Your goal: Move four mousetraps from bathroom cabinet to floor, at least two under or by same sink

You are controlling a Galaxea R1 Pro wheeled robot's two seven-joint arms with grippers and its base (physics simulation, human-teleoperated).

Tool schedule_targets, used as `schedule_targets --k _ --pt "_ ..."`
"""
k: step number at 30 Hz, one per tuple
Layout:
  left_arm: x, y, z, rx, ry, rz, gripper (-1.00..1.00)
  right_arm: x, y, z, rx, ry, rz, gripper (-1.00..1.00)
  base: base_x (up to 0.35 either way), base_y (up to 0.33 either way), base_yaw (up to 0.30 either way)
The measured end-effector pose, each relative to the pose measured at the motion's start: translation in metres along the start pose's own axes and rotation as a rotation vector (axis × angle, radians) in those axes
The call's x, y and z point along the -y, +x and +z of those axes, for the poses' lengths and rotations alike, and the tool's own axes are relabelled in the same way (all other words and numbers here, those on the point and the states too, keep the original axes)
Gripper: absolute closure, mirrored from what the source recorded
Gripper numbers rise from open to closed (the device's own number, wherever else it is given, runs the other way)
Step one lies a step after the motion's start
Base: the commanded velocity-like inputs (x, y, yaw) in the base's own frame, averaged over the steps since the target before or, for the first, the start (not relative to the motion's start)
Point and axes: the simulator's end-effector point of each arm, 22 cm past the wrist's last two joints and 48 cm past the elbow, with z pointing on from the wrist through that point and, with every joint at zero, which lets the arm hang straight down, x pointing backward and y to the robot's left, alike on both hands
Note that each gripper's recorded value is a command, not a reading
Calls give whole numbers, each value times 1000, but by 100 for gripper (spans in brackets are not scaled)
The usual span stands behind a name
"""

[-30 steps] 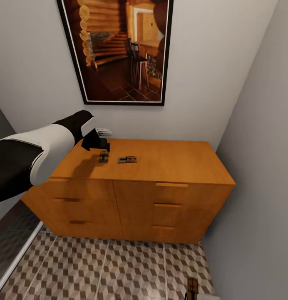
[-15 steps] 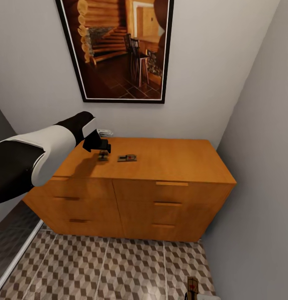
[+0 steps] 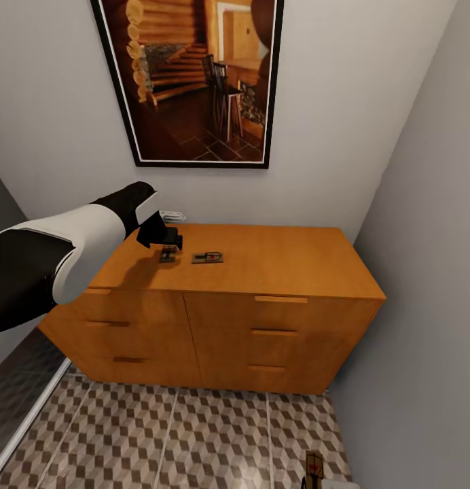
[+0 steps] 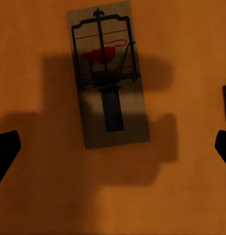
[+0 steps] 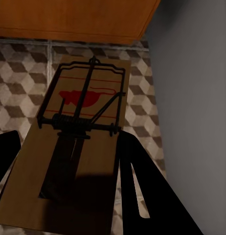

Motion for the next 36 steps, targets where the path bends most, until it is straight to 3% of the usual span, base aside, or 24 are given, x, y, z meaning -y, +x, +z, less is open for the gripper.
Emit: schedule_targets --k 36 --pt "-2 1 3 -5 -6 -1 -100 -2 1 0 -3 -3 0 100 0 0 22"
